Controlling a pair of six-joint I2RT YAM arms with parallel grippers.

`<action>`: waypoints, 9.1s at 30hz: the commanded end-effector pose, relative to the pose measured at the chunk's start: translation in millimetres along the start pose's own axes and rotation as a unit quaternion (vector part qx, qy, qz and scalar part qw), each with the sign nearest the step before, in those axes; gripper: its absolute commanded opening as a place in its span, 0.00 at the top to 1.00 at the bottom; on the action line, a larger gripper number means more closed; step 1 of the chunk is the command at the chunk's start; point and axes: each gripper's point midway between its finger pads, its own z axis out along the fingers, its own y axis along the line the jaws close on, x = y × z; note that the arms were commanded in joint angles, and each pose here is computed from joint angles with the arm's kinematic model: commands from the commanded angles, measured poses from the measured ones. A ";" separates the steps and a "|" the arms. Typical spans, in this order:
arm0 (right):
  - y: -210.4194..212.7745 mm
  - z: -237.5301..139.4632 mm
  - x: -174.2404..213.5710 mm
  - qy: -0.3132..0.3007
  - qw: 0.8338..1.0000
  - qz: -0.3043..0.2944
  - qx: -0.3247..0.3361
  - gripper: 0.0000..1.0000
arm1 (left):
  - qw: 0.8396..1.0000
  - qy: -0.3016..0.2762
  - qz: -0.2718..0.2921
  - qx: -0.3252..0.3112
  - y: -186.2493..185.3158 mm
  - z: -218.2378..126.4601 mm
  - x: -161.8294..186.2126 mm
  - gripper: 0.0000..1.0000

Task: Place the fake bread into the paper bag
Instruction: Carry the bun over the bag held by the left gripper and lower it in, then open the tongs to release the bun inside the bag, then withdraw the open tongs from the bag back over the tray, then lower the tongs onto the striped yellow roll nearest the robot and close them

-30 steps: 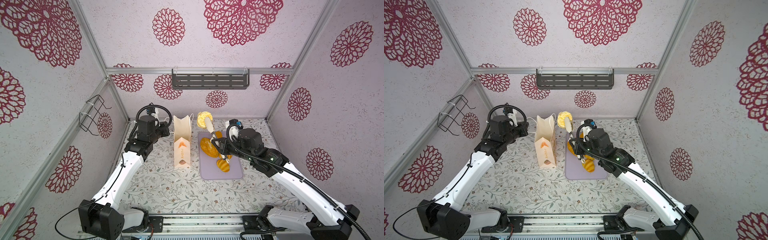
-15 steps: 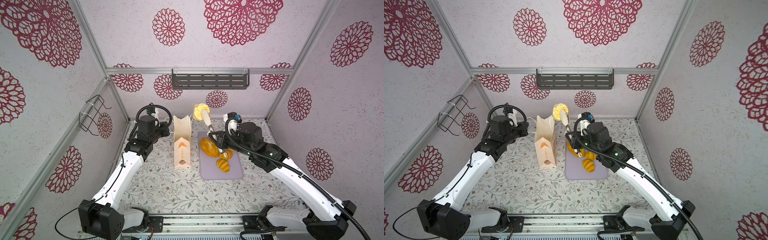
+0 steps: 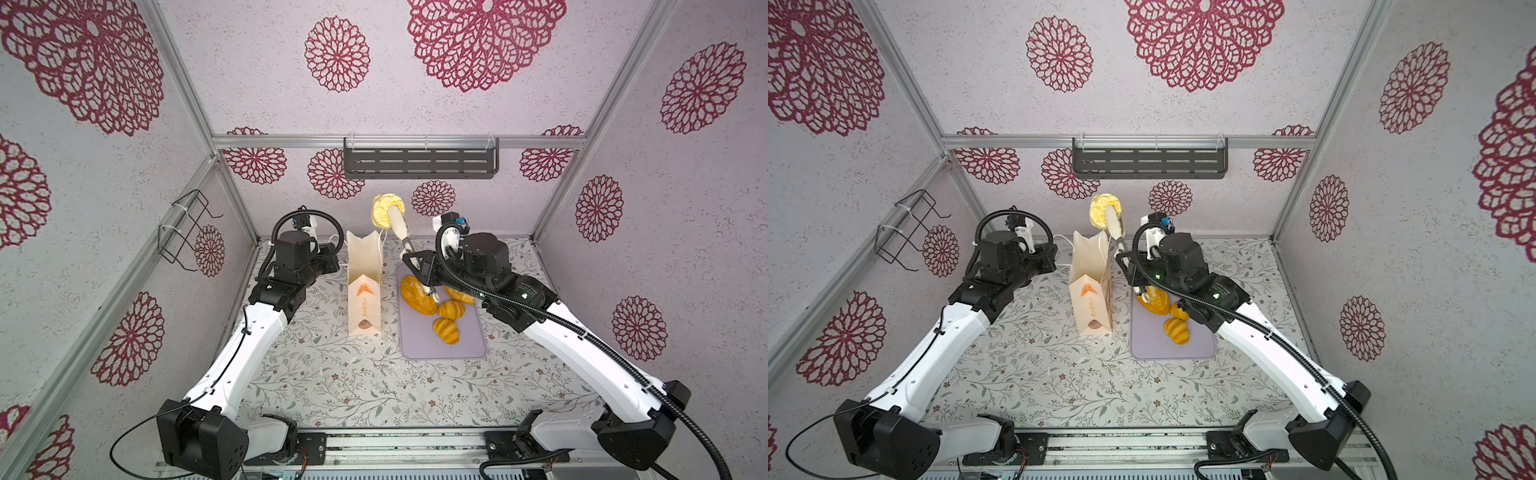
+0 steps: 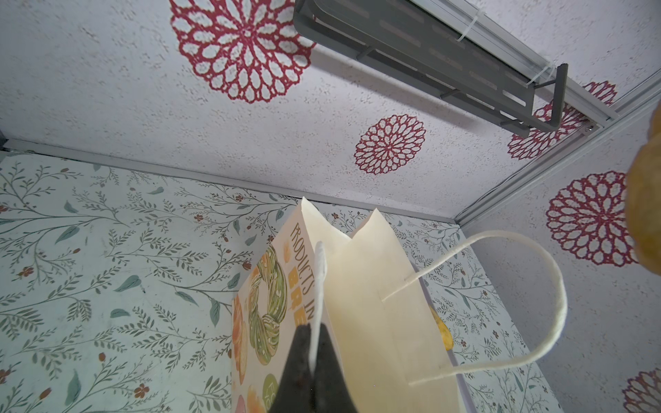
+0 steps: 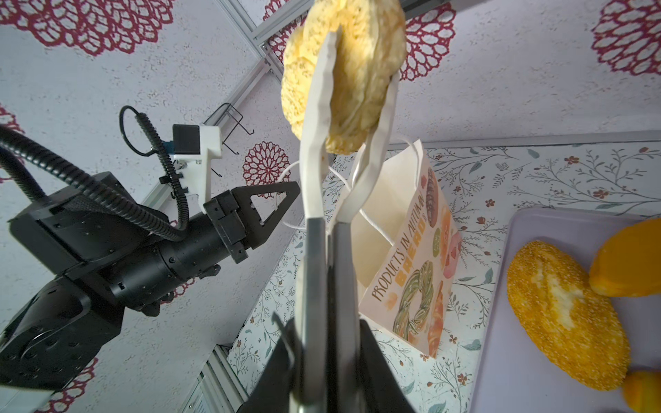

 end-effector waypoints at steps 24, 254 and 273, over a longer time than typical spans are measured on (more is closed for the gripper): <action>37.4 14.8 20.6 0.012 0.998 -0.008 -0.056 0.85 | 1.000 -0.028 0.004 0.007 -5.6 -13.9 -16.0 1.00; -234.6 -69.7 239.1 0.339 0.860 -0.127 0.359 0.50 | 1.000 -0.007 0.011 0.005 -8.7 -2.1 -3.6 1.00; -227.5 -60.3 244.6 0.333 0.876 -0.101 0.334 0.72 | 1.000 -0.011 0.013 0.006 -10.0 -4.8 -5.7 1.00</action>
